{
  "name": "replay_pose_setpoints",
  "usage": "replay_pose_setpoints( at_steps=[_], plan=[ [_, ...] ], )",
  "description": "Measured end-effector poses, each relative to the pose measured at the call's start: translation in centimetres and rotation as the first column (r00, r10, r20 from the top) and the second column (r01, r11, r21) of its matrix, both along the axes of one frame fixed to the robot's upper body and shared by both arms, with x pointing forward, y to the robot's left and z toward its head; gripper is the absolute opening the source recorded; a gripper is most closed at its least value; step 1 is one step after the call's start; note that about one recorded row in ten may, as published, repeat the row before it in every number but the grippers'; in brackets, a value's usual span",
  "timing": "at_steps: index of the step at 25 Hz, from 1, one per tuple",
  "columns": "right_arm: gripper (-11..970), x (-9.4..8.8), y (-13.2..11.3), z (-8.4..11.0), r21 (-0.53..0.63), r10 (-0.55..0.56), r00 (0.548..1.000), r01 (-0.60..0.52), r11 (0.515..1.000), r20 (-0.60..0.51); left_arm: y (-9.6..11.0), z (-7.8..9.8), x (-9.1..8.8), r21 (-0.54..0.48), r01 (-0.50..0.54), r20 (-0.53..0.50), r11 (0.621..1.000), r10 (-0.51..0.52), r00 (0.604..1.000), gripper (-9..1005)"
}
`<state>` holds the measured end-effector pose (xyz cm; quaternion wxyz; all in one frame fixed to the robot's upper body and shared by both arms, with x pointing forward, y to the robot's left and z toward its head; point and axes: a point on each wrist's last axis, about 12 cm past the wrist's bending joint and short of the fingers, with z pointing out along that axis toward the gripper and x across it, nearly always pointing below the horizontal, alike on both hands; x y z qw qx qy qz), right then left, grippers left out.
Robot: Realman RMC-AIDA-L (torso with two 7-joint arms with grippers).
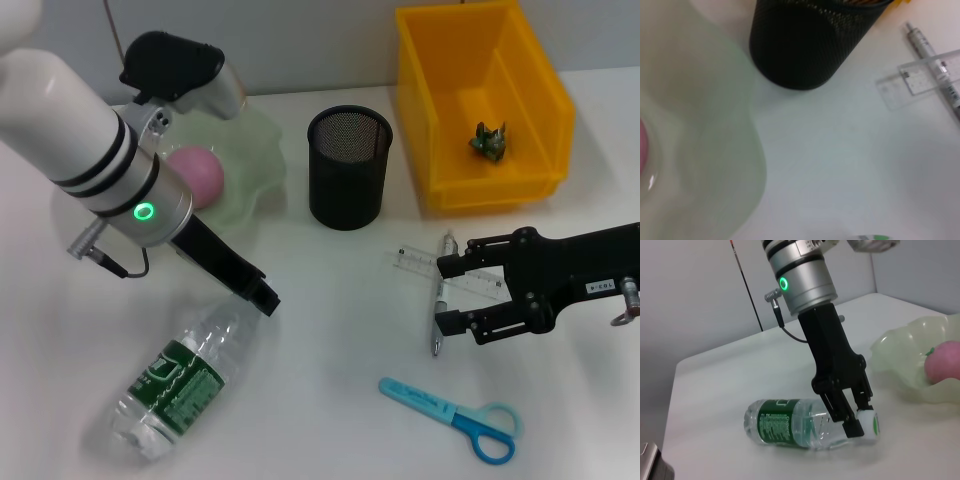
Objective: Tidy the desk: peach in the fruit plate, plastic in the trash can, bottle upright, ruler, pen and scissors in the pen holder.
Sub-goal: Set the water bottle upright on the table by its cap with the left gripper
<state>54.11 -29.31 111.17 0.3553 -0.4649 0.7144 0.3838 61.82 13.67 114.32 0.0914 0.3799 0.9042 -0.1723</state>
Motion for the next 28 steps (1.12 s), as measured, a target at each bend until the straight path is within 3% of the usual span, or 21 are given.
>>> replay_pose_setpoints(
  at_steps=[11, 28],
  plan=[
    [771, 0.1, -0.1, 0.0, 0.000, -0.005, 1.000, 0.005, 1.000, 0.001, 1.2, 2.2, 0.2, -0.086, 0.004, -0.005, 0.996, -0.005, 1.000, 434],
    [771, 0.4, -0.1, 0.4, 0.004, -0.017, 1.000, 0.017, 1.000, 0.008, 1.9, 3.7, 0.2, -0.107, 0.015, 0.011, 0.994, -0.014, 1.000, 434]
  ],
)
